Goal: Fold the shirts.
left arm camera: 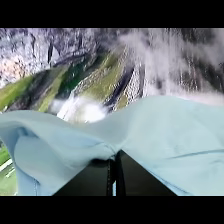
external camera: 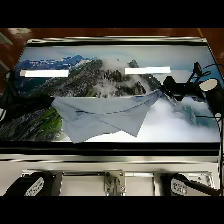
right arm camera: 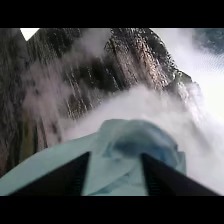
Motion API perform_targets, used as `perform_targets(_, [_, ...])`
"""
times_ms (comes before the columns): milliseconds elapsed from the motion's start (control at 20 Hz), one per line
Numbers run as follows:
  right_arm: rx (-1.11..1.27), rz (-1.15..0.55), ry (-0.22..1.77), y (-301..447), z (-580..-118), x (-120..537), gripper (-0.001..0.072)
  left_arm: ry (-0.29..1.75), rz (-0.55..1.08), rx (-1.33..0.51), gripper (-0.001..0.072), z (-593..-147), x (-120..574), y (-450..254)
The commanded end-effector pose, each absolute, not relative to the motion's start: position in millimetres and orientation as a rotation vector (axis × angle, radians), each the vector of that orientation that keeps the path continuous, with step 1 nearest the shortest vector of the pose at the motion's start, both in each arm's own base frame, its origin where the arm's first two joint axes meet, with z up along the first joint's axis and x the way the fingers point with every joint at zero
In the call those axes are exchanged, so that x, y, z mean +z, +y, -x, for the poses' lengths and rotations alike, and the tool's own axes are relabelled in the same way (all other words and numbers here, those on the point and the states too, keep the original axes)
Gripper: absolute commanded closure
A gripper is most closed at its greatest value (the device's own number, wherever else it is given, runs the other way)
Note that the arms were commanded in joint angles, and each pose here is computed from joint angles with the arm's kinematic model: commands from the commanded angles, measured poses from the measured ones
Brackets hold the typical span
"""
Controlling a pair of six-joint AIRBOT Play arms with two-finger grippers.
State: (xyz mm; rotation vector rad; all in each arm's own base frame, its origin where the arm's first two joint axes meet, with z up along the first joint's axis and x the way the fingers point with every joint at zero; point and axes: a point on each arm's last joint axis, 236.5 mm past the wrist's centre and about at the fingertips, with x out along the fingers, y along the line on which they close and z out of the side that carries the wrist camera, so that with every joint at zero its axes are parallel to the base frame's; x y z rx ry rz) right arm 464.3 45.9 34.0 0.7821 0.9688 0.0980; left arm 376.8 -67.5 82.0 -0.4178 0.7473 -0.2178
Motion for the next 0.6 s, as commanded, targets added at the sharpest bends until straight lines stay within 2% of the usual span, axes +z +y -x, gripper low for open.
perform_targets(0, [0.158, -0.722, 1.053, 40.7, -452.2, 19.9, 0.0025, 0.795, 0.426, -0.216, 0.0669, -377.9, 61.0, -71.1])
perform_targets(100, [0.186, -0.651, 1.266, 26.3, -397.2, 11.4, 0.0033, 0.815, 0.430, -0.223, 0.0669, -372.0, 67.4, -67.2])
perform_targets(250, [0.246, -0.647, 1.574, 39.6, -311.0, -13.3, 0.0058, 0.827, 0.430, -0.230, 0.0669, -365.3, 71.8, -65.4])
perform_targets(400, [0.182, -0.686, 1.665, 67.7, -273.7, -68.3, 0.0057, 0.853, 0.431, -0.245, 0.0669, -360.2, 69.1, -69.6])
perform_targets(550, [0.136, -0.727, 1.652, 101.5, -262.6, -107.1, 0.0057, 0.879, 0.431, -0.258, 0.0669, -355.0, 66.0, -72.6])
